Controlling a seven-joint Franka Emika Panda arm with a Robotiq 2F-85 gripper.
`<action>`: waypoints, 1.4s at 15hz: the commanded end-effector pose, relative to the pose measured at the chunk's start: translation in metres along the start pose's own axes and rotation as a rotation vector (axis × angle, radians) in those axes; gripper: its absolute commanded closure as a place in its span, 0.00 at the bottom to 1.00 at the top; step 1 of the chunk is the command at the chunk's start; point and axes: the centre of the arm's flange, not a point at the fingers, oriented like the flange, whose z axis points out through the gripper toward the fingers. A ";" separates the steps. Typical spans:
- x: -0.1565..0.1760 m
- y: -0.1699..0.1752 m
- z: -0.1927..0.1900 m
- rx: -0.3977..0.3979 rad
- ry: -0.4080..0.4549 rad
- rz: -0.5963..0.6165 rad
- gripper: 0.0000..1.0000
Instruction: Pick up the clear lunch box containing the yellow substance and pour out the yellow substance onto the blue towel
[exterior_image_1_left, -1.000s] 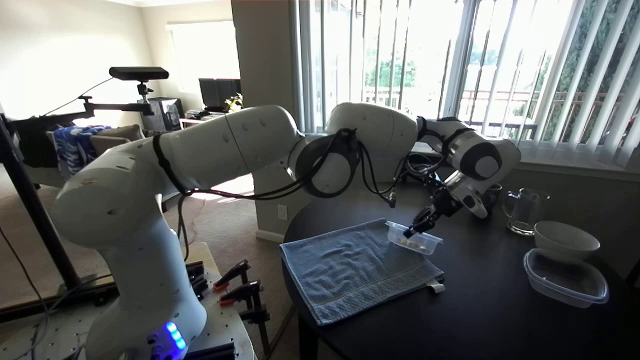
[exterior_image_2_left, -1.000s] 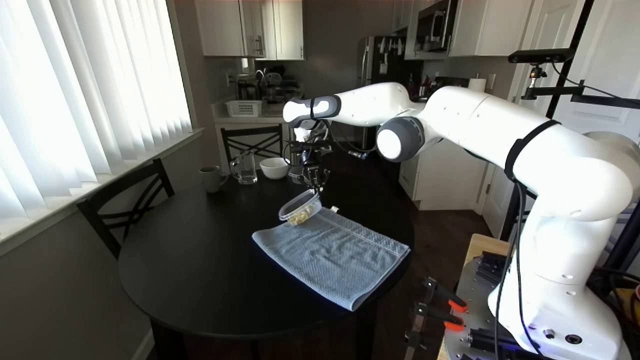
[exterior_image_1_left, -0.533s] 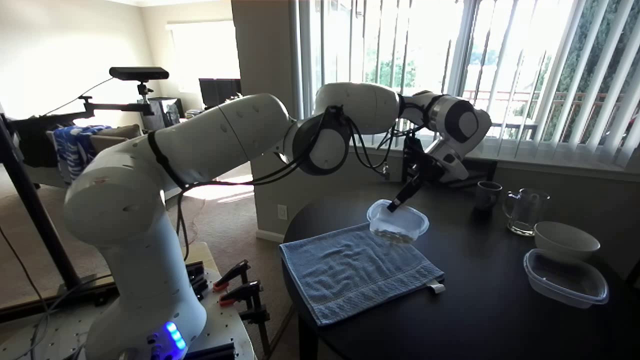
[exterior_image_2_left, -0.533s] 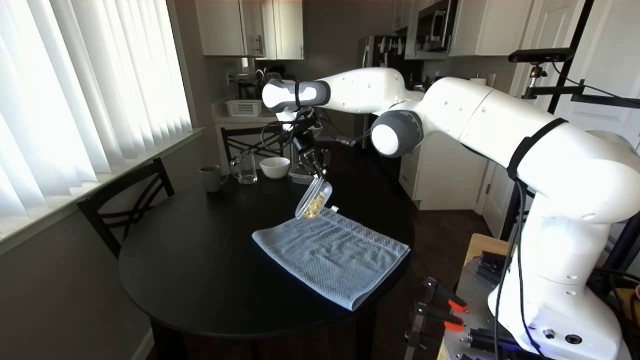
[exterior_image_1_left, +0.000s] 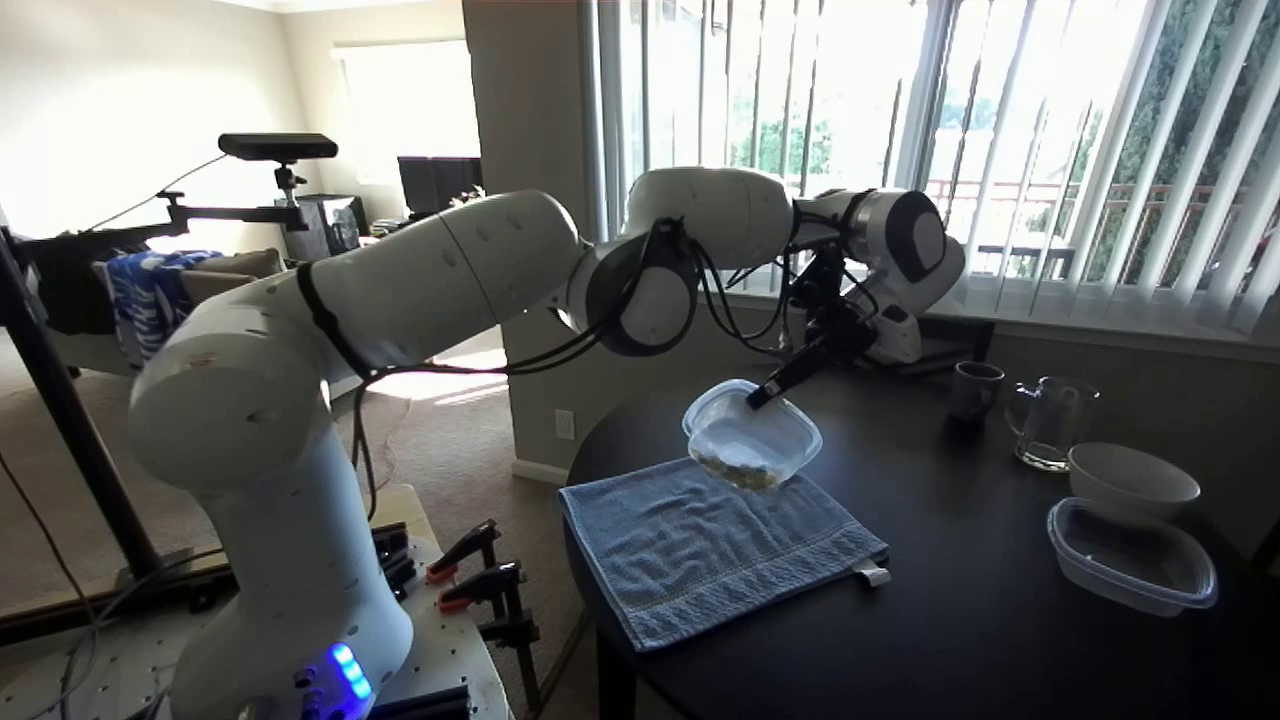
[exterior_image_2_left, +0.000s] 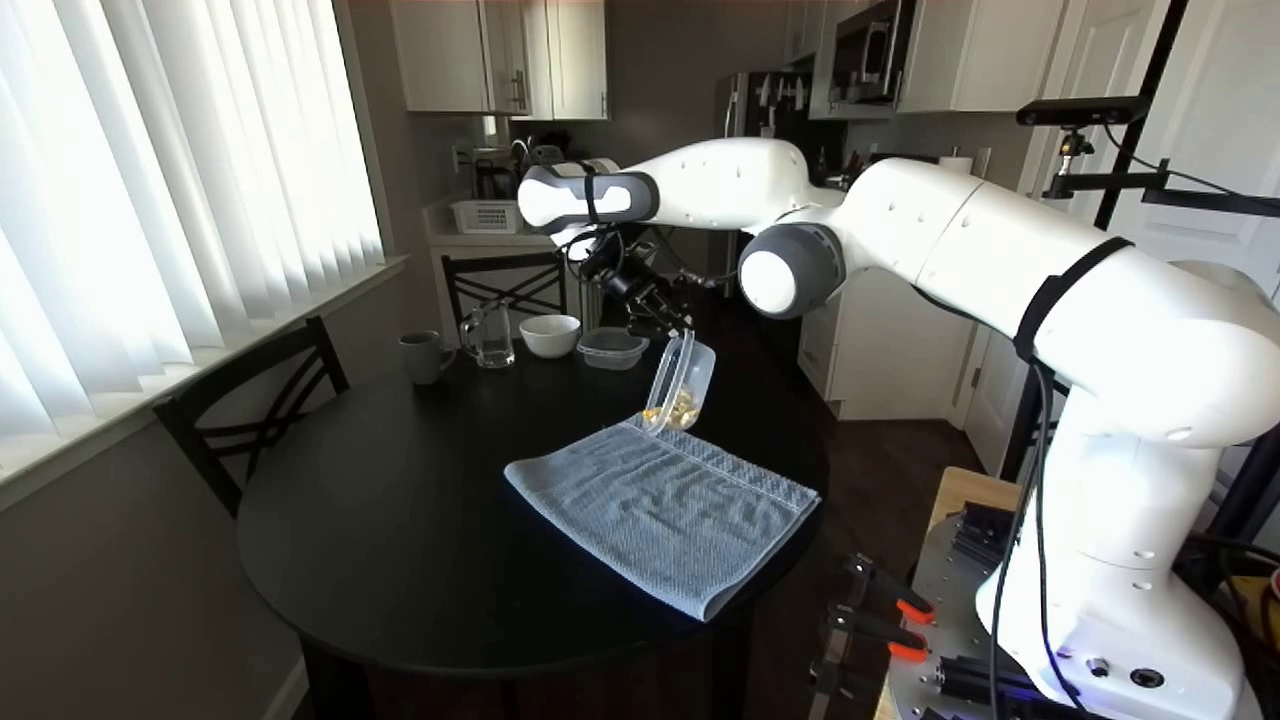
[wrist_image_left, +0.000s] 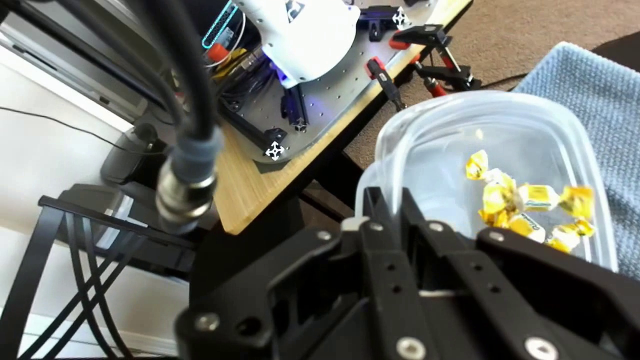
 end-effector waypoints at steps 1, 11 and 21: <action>0.043 -0.006 -0.031 -0.090 -0.073 -0.148 0.96; 0.048 -0.027 0.001 -0.382 -0.286 -0.262 0.96; 0.026 -0.030 -0.007 -0.633 -0.331 -0.040 0.96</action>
